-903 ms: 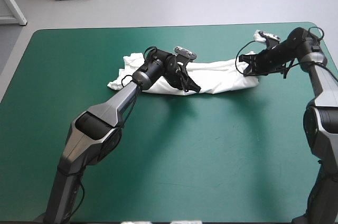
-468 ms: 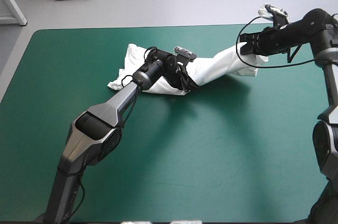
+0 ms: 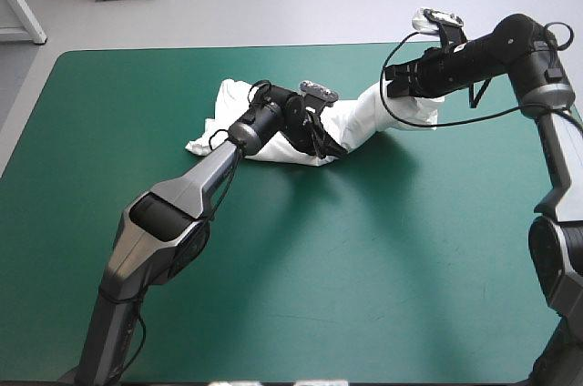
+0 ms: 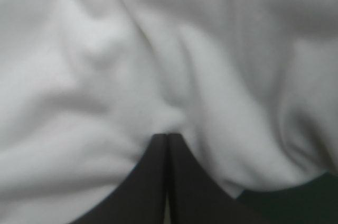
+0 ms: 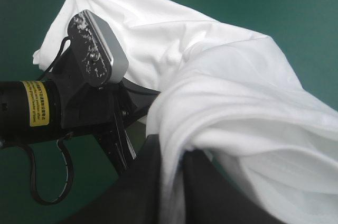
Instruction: Fold the cloth
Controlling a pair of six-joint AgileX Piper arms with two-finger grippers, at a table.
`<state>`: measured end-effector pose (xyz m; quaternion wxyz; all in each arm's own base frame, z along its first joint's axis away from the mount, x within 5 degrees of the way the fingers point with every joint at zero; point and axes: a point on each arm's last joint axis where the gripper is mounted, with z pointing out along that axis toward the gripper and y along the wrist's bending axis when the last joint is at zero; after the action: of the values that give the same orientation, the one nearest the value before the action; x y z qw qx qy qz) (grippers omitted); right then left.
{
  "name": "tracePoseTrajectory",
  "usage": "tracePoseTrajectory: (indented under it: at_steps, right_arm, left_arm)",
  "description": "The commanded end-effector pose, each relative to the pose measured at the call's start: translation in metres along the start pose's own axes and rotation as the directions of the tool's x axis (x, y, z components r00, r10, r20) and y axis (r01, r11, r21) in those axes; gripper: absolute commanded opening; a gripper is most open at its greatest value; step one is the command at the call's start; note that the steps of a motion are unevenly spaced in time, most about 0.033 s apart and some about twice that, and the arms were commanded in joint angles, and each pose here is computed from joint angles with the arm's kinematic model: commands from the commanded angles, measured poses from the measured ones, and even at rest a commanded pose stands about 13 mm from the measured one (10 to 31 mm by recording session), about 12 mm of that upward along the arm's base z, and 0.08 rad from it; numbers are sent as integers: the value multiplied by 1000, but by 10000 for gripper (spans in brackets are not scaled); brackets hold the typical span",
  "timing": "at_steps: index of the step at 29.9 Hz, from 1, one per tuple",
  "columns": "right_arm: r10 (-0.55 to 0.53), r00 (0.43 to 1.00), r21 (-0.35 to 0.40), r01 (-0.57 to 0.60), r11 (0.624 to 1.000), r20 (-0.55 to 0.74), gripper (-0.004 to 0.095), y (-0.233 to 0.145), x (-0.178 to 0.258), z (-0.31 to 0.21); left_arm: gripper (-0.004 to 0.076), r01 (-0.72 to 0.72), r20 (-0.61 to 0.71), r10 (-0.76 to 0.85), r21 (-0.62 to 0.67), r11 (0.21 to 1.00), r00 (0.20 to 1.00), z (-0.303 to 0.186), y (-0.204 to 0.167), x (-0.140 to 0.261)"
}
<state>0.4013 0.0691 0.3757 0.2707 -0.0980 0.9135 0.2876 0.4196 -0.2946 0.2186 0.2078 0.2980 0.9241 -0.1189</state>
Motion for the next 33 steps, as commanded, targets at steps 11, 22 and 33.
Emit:
tracePoseTrajectory:
  at_steps: [11,22,33]
  right_arm:
    - [-131,973,-47,142,989,188,-13,53,-13,-17]
    - [-216,957,-120,241,963,192,-13,91,-18,23]
    - [-343,925,-245,375,894,164,-13,162,-16,98]
  left_arm:
    - [-9,40,32,-38,-55,998,999,-140,11,23]
    - [-9,142,-6,-144,-114,983,990,-210,27,151]
    - [-9,205,11,-205,-74,976,979,-239,7,216]
